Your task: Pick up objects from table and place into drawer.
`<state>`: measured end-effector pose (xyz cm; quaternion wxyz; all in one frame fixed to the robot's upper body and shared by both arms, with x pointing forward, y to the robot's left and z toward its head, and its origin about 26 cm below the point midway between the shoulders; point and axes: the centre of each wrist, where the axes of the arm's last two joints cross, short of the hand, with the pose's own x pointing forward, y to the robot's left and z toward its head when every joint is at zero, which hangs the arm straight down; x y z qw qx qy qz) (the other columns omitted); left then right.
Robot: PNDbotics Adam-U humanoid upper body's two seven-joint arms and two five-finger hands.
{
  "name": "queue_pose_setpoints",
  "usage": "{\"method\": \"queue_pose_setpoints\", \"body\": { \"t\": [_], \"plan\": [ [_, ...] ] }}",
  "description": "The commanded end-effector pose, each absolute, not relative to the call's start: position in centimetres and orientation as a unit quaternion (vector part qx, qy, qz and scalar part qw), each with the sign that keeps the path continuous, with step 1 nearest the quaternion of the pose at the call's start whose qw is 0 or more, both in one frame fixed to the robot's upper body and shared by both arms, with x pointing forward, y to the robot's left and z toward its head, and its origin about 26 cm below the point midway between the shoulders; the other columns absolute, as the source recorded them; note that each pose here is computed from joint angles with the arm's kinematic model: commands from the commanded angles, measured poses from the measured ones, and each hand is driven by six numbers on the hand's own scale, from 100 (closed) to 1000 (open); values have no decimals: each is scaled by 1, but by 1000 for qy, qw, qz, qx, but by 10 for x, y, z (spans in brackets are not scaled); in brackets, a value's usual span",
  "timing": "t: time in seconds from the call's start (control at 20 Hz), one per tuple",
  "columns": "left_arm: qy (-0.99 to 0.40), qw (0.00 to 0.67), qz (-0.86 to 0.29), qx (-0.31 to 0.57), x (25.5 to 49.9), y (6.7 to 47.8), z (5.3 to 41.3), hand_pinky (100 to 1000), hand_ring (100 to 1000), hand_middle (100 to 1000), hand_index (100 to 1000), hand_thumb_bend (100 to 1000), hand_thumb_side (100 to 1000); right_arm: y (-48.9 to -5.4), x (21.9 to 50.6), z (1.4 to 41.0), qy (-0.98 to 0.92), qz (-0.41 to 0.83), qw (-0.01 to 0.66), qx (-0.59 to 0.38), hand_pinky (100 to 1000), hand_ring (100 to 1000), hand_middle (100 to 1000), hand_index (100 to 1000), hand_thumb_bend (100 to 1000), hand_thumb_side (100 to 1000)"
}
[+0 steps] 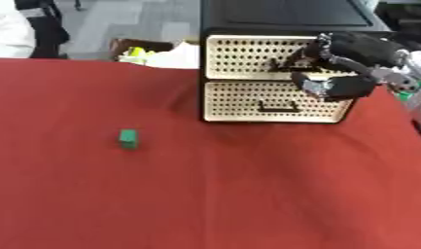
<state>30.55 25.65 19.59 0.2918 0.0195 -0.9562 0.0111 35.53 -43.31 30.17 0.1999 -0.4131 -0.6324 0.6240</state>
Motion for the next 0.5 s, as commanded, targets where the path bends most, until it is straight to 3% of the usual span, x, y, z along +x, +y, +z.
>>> {"method": "queue_pose_setpoints", "body": {
  "t": [0.05, 0.5],
  "plan": [
    [-960, 279, 8, 16, 303, 256, 203, 566, 614, 709, 764, 100, 930, -437, 352, 310, -616, 629, 196, -431, 100, 100, 100, 690, 100, 1000],
    [-960, 280, 8, 16, 303, 256, 203, 568, 614, 709, 763, 100, 930, -438, 352, 309, -601, 631, 199, -449, 100, 100, 100, 583, 100, 1000]
  ]
}}
